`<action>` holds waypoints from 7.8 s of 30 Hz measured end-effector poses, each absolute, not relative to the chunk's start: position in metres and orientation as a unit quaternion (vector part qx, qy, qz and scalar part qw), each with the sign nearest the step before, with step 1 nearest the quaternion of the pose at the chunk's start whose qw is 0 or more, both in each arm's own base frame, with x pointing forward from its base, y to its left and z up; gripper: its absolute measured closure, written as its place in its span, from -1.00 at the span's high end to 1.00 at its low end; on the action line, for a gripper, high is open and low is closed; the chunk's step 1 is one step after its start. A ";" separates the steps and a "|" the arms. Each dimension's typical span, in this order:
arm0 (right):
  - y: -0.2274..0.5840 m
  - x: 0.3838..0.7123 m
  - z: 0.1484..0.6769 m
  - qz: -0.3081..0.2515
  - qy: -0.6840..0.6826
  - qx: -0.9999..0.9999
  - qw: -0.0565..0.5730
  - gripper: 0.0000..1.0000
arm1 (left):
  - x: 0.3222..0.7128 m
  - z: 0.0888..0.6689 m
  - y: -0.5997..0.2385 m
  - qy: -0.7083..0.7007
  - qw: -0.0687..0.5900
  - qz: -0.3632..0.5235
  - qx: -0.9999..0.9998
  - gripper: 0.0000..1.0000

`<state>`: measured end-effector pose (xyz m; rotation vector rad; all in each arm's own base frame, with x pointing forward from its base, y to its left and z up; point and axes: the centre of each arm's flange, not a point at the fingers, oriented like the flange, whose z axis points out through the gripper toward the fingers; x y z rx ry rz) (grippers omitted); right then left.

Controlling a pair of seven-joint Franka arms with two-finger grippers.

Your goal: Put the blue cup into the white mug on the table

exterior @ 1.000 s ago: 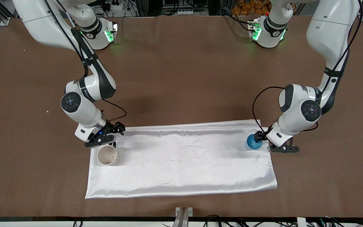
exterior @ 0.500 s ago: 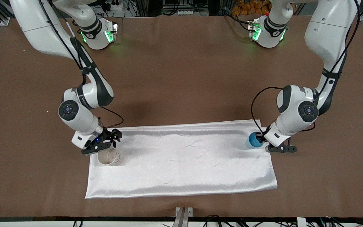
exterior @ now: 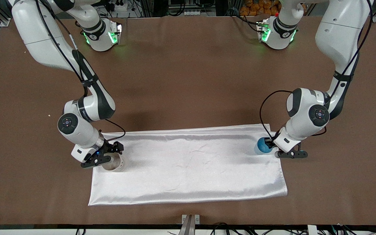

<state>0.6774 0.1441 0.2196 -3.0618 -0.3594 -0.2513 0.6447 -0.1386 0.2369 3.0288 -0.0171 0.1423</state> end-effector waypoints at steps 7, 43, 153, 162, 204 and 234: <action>0.145 0.679 0.216 -0.088 -0.116 -0.989 0.026 0.52 | 0.645 0.237 -0.138 -0.004 0.055 0.047 0.997 -0.93; 0.195 0.659 0.247 -0.041 -0.087 -0.994 0.045 -0.81 | 0.656 0.300 -0.134 -0.002 0.056 0.087 0.995 -0.93; 0.422 0.390 0.288 -0.043 0.039 -0.998 0.021 1.00 | 0.604 0.384 -0.234 -0.024 0.016 0.015 0.999 -0.93; 0.407 0.423 0.341 -0.054 0.017 -0.998 -0.008 1.00 | 0.594 0.407 -0.279 -0.018 0.034 0.032 0.999 -0.93; 0.130 0.546 0.356 0.006 -0.014 -0.997 -0.073 1.00 | 0.438 0.401 -0.532 -0.206 0.064 0.021 0.976 -0.93; 0.099 0.529 0.461 -0.014 -0.037 -0.996 -0.079 1.00 | 0.444 0.326 -0.573 -0.210 0.061 0.018 0.976 -0.93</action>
